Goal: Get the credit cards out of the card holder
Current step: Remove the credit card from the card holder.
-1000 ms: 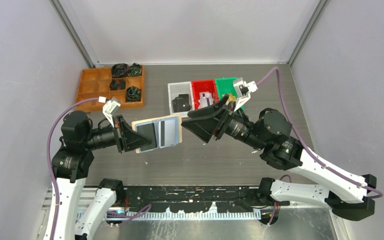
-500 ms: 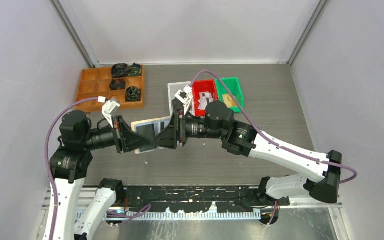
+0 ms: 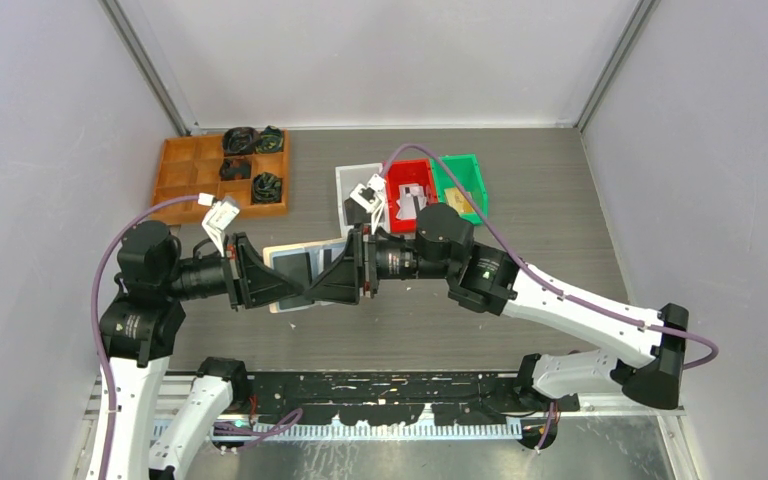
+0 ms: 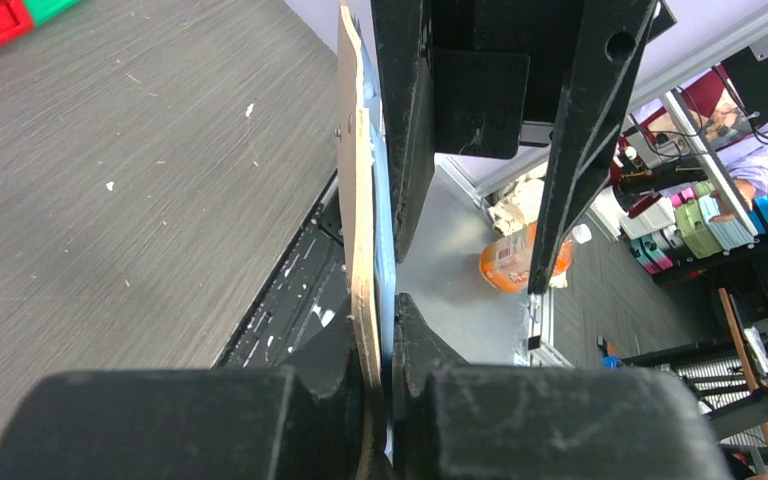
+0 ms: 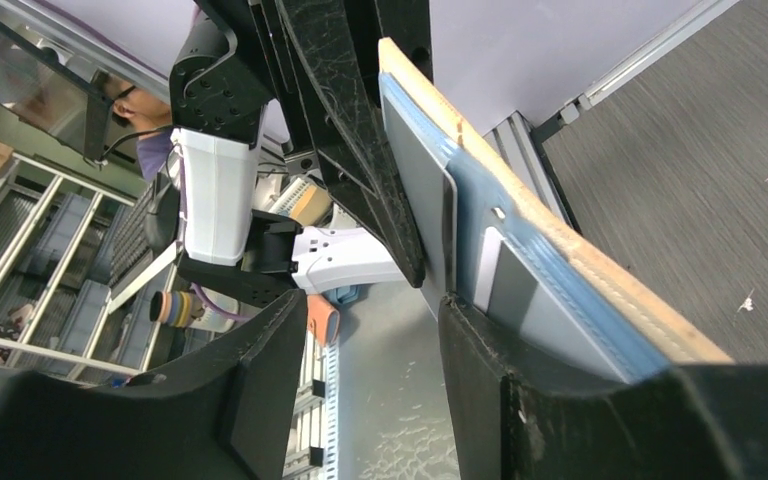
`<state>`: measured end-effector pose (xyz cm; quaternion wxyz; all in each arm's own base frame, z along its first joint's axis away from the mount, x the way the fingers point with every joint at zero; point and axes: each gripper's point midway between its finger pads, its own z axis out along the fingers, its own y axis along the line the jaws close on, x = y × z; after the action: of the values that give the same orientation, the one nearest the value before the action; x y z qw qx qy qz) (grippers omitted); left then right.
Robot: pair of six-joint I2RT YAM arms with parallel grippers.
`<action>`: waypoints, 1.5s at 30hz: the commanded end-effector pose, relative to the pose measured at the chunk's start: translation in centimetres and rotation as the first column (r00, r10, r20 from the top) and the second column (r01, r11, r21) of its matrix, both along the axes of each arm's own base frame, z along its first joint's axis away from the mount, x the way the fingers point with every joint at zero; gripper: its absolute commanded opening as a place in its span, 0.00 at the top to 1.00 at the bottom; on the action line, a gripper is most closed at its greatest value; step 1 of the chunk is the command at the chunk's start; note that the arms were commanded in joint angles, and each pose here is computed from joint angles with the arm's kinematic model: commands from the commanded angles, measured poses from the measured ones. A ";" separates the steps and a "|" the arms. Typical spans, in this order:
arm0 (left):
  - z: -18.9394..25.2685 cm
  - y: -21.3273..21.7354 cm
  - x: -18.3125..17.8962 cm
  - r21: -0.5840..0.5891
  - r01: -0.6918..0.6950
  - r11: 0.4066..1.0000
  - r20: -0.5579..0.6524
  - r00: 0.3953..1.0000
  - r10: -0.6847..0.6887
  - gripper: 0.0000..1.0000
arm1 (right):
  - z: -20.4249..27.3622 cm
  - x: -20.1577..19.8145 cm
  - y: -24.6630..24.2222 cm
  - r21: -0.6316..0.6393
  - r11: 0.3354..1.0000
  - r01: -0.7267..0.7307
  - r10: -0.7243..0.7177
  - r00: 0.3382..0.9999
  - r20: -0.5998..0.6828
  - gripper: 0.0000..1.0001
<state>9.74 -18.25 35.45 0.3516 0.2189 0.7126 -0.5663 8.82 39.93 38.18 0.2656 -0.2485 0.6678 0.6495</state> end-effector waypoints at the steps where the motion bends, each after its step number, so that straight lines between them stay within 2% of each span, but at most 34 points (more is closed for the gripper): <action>1: 1.9 -0.2 -1.4 -0.034 0.066 0.997 0.079 0.995 -0.063 1.00 | 1.8 0.2 -1.5 0.042 0.999 0.019 -0.021 0.998 0.053 0.44; 12: 2.2 -0.2 -1.5 -0.047 0.063 0.997 0.073 0.996 -0.059 1.00 | 2.4 0.4 0.1 0.065 0.998 -0.020 0.018 0.999 0.038 0.48; 19: 1.9 -0.2 -1.3 -0.046 0.062 0.997 0.066 0.996 -0.059 1.00 | 4.2 0.0 0.9 0.151 0.987 -0.060 0.057 0.998 0.024 0.61; 23: 1.7 -0.2 -1.4 -0.047 0.072 0.996 0.065 0.995 -0.069 1.00 | 4.7 0.1 0.8 0.185 0.981 -0.055 0.053 0.998 0.017 0.75; 29: 1.9 -0.3 -2.1 -0.058 0.104 0.993 0.063 0.993 -0.100 0.86 | 4.9 0.7 -0.3 0.237 0.971 -0.015 0.017 1.000 -0.006 0.94; 36: 2.8 -0.4 -2.4 -0.090 0.124 0.988 0.038 0.992 -0.121 0.75 | 4.1 0.6 -1.0 0.241 0.970 -0.002 0.005 1.000 -0.012 0.99; 40: 3.6 -0.6 -2.1 -0.124 0.125 0.984 0.003 0.992 -0.125 0.77 | 3.6 0.4 -1.5 0.246 0.969 0.003 -0.001 1.000 -0.010 0.99; 43: 4.1 -0.6 -1.8 -0.140 0.117 0.983 -0.008 0.993 -0.119 0.82 | 3.3 0.3 -1.9 0.253 0.967 0.010 -0.008 1.000 -0.009 0.99; 45: 4.3 -0.7 -1.6 -0.146 0.104 0.984 -0.010 0.994 -0.107 0.89 | 3.2 0.4 -2.0 0.255 0.967 0.017 -0.015 1.000 -0.009 0.99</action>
<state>8.45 -18.81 37.83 0.3142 0.2077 0.6819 -0.6270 9.25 39.12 38.69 0.2624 -0.2101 0.6205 0.7085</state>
